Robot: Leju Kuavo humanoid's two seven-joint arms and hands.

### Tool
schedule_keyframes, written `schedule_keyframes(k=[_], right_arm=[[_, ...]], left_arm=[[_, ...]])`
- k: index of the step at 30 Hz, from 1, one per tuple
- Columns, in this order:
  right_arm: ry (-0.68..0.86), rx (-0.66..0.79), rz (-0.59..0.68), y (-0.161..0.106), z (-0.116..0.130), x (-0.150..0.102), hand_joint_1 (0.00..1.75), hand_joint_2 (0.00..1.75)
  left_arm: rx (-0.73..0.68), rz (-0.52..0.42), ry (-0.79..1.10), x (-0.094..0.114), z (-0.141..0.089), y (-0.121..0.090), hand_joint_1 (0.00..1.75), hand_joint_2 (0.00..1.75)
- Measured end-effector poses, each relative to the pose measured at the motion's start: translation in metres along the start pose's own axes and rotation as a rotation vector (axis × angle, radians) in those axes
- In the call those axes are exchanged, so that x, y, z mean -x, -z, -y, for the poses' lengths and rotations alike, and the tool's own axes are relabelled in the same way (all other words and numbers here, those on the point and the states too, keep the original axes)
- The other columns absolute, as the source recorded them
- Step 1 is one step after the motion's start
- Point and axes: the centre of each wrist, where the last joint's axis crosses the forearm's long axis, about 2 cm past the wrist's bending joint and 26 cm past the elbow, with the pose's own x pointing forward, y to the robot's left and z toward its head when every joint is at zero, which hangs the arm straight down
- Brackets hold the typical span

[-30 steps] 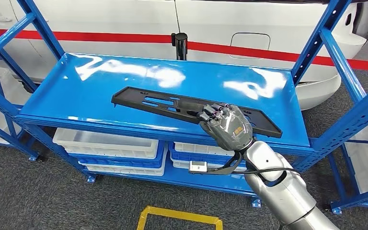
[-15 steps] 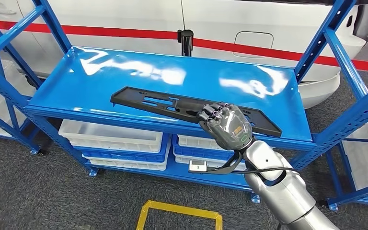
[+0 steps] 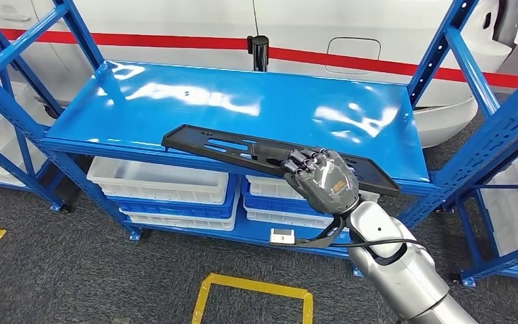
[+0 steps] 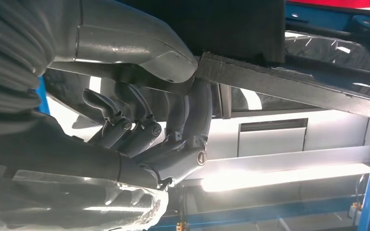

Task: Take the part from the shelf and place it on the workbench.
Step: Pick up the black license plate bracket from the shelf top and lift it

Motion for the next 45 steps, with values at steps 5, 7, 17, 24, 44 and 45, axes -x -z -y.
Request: schedule_keyframes(k=[5,7,17,24,44,45], right_arm=[[0.003,0.003,-0.002,-0.0006,0.0002,-0.0013,1.69,1.75],[0.004,0.004,-0.002,-0.0009,0.0002,-0.0018,1.69,1.75],[0.004,0.008,-0.002,-0.0001,0.0013,-0.0019,1.69,1.75],[-0.002,0.013,-0.015,-0.0016,0.0027,-0.0002,1.69,1.75],[0.002,0.034,-0.022,0.0054,0.0043,-0.0050,1.69,1.75],[0.001,0.035,-0.022,0.0057,0.0046,-0.0045,1.69,1.75]], left_arm=[[0.002,-0.001,0.001,0.0003,-0.0001,-0.0001,0.00,1.75],[0.002,-0.001,0.002,0.0000,-0.0002,0.0001,0.00,1.75],[0.003,0.002,0.004,-0.0011,-0.0006,0.0007,0.00,1.75],[0.008,0.005,0.006,-0.0028,0.0005,0.0013,0.00,1.75],[0.004,0.012,0.003,-0.0081,0.0008,0.0040,0.00,1.75],[0.005,0.013,0.003,-0.0086,0.0011,0.0042,0.00,1.75]])
